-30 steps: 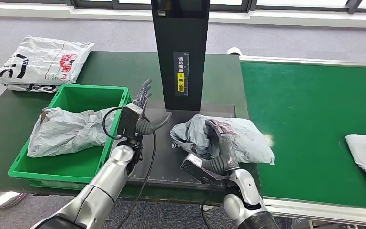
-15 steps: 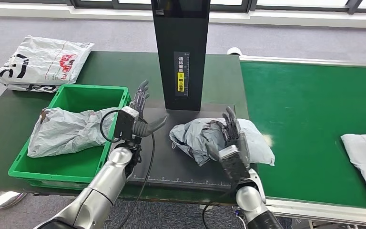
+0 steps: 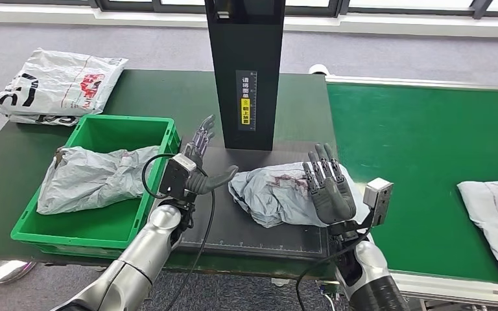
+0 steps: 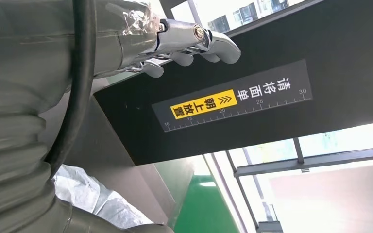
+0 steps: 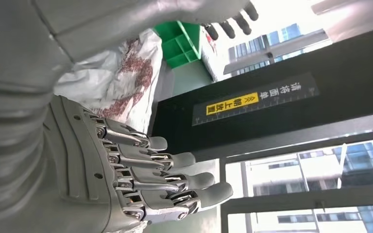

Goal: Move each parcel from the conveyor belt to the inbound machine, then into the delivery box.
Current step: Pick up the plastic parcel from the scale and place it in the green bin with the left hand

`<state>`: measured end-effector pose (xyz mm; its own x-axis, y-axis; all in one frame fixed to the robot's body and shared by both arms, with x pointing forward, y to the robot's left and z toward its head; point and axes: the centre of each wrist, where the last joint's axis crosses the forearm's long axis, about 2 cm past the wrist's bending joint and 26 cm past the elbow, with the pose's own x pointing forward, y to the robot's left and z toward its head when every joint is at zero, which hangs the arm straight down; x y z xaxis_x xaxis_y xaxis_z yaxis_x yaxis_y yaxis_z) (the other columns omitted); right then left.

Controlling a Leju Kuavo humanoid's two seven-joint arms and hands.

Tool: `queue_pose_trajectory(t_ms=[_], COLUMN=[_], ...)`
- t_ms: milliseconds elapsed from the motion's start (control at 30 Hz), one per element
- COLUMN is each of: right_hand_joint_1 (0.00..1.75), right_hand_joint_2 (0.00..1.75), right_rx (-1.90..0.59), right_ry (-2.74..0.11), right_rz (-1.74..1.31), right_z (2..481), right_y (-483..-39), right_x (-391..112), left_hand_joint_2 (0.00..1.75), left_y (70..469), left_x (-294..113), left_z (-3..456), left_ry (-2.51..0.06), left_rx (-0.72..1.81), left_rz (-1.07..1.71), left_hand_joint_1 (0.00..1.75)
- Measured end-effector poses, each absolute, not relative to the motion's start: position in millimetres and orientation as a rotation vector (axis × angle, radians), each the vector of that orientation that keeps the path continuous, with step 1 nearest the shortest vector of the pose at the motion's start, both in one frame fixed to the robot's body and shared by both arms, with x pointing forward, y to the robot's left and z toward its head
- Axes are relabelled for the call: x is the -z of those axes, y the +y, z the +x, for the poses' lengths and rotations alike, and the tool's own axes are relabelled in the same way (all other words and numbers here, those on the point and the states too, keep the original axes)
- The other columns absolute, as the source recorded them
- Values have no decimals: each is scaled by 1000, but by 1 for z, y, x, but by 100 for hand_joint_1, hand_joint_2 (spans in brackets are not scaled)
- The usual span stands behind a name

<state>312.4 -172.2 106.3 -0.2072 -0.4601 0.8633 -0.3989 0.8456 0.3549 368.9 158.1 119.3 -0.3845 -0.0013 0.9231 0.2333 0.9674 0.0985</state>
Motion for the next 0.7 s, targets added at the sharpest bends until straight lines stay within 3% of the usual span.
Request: queue_pose_trajectory(t_ms=[67, 200, 300, 567, 700], right_hand_joint_1=[0, 0, 0, 0, 0], right_hand_joint_2=[0, 175, 175, 175, 175], right_rx=[81, 110, 139, 225, 239], right_ry=[-1806, -1813, -1877, -1986, -2015], right_rz=[667, 686, 585, 352, 313], right_z=[314, 317, 320, 322, 317], right_y=[-174, -177, -183, -206, -215], right_x=[-105, -103, -104, -118, -120], left_hand_joint_2=[175, 175, 175, 175, 175], left_y=[158, 158, 156, 136, 129], left_x=[-120, -120, -118, -98, -87], left_z=[369, 368, 365, 345, 336], left_ry=[-1954, -1957, -1962, -1861, -1804], left_rx=[262, 286, 416, 1072, 1215], left_rz=[-167, -147, -90, 128, 163], left_hand_joint_1=[0, 0, 0, 0, 0])
